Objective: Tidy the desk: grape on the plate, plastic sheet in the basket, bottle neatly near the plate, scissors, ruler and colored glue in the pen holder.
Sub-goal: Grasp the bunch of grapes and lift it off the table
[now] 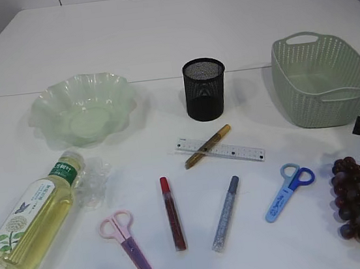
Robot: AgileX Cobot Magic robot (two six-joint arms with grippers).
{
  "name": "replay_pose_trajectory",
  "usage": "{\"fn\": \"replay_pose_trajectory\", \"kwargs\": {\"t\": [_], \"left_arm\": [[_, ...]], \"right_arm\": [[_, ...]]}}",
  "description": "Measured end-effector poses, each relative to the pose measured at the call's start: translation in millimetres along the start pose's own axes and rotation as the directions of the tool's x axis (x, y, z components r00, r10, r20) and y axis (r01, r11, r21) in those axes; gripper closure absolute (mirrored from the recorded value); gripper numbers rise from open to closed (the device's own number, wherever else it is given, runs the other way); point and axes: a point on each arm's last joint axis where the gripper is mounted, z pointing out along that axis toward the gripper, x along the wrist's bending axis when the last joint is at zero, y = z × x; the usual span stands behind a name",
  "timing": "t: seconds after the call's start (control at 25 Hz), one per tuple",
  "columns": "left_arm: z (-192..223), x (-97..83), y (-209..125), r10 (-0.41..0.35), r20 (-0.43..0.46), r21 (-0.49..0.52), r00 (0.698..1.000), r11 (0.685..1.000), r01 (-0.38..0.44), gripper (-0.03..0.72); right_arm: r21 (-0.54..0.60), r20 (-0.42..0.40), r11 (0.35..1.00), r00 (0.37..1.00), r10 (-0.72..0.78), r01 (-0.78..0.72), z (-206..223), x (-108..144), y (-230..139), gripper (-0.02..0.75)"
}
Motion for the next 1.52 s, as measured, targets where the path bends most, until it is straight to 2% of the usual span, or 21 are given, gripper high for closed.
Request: {"fn": "replay_pose_trajectory", "kwargs": {"t": [0.36, 0.64, 1.16, 1.36, 1.52], "left_arm": [[0.0, 0.0, -0.2, 0.000, 0.000, 0.002, 1.000, 1.000, 0.000, 0.194], [0.0, 0.0, -0.6, 0.000, 0.000, 0.007, 1.000, 1.000, 0.000, 0.194], [0.0, -0.1, -1.8, 0.000, 0.001, 0.019, 1.000, 1.000, 0.000, 0.194], [0.0, -0.1, -1.9, 0.000, 0.001, 0.021, 1.000, 1.000, 0.000, 0.194], [0.0, -0.1, -2.1, 0.000, 0.001, 0.023, 1.000, 1.000, 0.000, 0.194]], "right_arm": [[0.021, 0.030, 1.000, 0.999, -0.017, 0.016, 10.6, 1.4, 3.6, 0.152], [-0.007, 0.090, 0.997, 0.993, -0.071, 0.072, 10.9, -3.9, 6.9, 0.153], [0.006, 0.107, 0.997, 0.991, -0.078, 0.078, 16.4, -4.3, 8.8, 0.153], [0.014, 0.110, 0.997, 0.991, -0.078, 0.077, 18.3, -4.2, 9.0, 0.101], [0.073, 0.141, 0.995, 0.987, -0.079, 0.069, 30.5, -4.7, 10.1, 0.084]]}}
